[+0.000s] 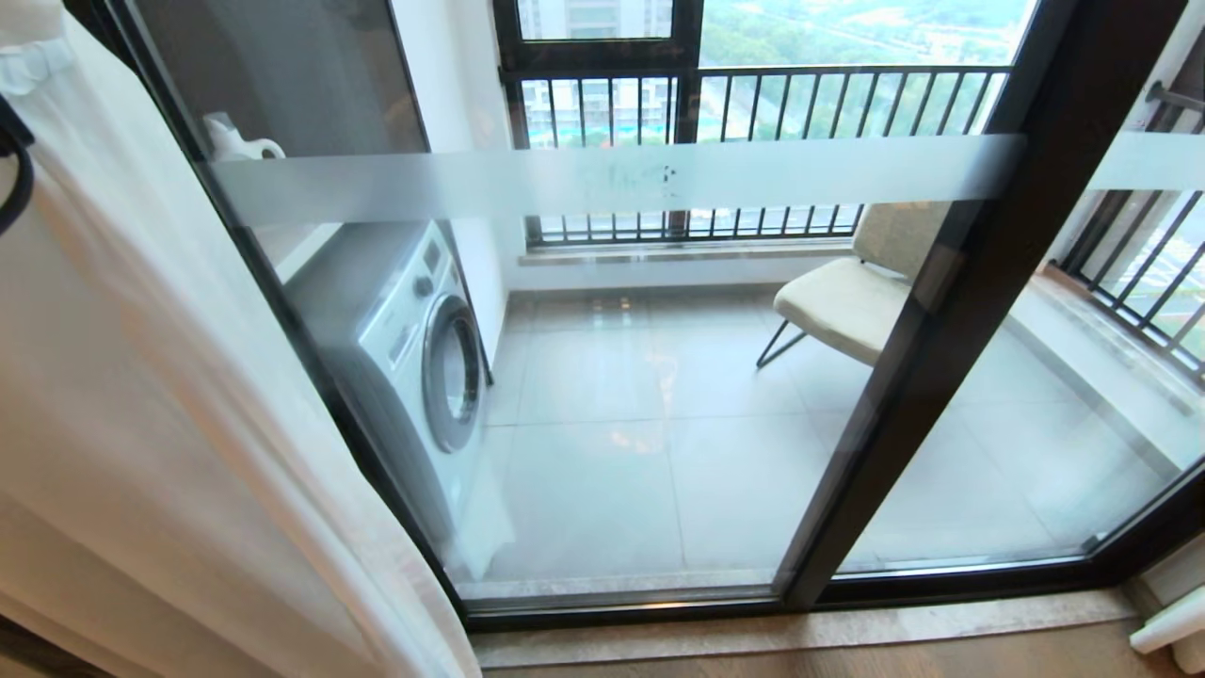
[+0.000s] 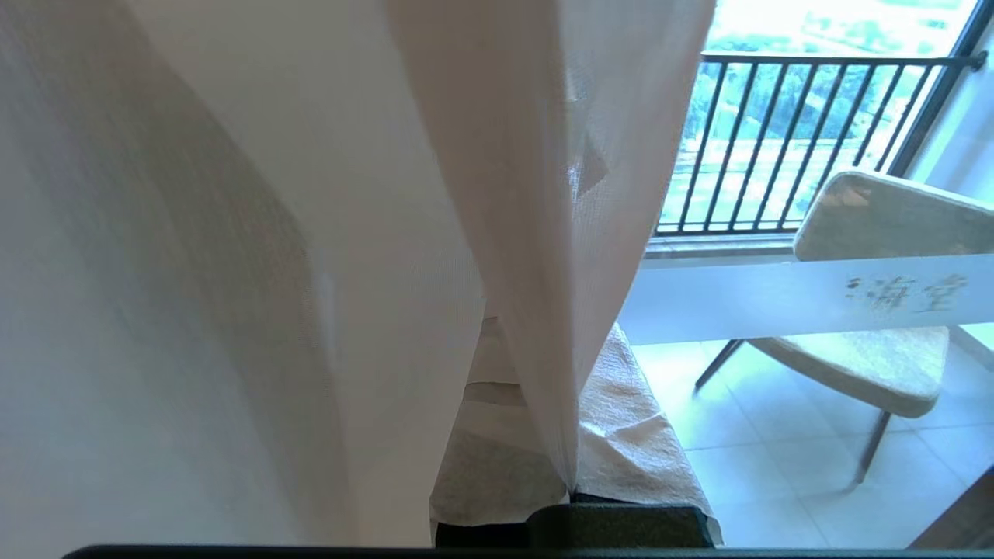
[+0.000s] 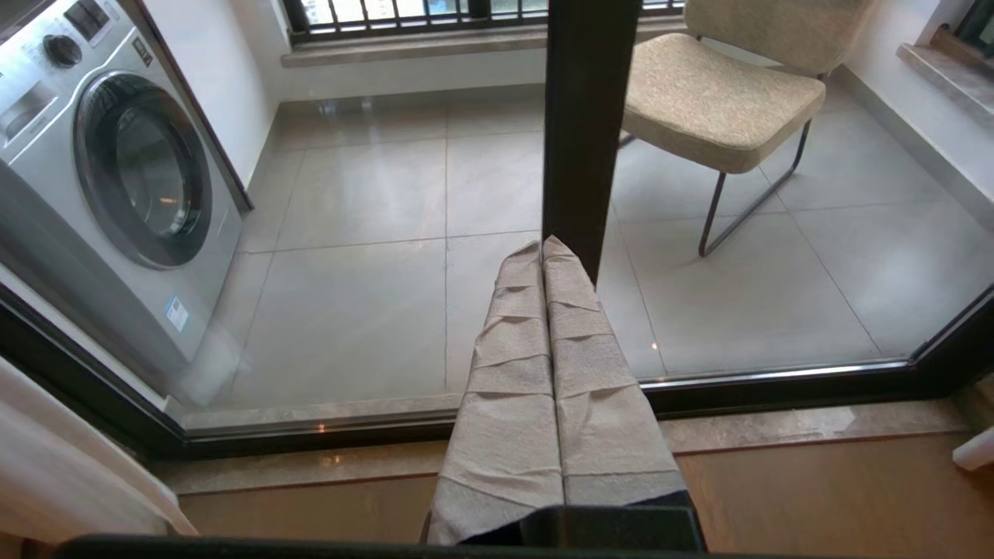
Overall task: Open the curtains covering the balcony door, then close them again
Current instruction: Close the inner curtains on both sides
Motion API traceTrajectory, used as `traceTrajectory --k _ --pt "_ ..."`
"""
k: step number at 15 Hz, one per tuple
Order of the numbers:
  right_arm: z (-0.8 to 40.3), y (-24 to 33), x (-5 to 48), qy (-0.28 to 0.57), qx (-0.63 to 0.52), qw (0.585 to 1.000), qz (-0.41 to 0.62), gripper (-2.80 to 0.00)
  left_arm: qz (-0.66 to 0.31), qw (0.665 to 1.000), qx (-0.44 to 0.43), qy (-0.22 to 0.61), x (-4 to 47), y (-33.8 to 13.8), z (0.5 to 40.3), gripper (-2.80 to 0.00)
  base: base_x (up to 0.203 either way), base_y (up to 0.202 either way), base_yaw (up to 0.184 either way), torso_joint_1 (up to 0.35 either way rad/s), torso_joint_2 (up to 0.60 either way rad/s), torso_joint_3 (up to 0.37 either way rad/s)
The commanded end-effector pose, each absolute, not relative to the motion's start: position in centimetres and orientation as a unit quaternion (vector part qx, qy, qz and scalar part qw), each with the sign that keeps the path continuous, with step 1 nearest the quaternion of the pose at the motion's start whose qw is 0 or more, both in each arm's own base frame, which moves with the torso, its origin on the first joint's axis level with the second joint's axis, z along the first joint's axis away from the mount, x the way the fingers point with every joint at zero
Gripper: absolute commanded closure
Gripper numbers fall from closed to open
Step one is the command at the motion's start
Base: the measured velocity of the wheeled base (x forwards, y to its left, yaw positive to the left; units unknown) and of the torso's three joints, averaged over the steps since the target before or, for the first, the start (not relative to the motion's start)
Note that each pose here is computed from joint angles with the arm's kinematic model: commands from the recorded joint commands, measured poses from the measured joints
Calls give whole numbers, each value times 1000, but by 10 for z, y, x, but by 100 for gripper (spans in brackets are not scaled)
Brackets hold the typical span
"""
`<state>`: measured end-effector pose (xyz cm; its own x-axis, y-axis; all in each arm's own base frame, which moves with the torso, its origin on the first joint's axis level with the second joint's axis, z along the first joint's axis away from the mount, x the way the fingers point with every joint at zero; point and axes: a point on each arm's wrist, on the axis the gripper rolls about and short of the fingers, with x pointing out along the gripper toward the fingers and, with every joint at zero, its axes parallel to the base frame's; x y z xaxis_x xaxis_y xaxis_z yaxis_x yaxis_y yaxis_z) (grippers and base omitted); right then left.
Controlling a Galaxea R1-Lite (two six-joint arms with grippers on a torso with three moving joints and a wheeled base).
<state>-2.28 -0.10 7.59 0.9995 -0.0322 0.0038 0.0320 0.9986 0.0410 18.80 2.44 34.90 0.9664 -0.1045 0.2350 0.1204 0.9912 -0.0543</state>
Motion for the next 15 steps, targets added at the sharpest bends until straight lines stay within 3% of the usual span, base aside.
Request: traceTrajectory --k 1,15 --pt "76 -1 -23 -2 21 1000 -16 0 -58 991 -34 -118 188 24 349 0 0 -191 0 -7 2 7" --pt "76 -1 -23 -1 21 1000 -16 0 -93 989 -40 -110 195 11 347 0 0 -190 2 2 2 2"
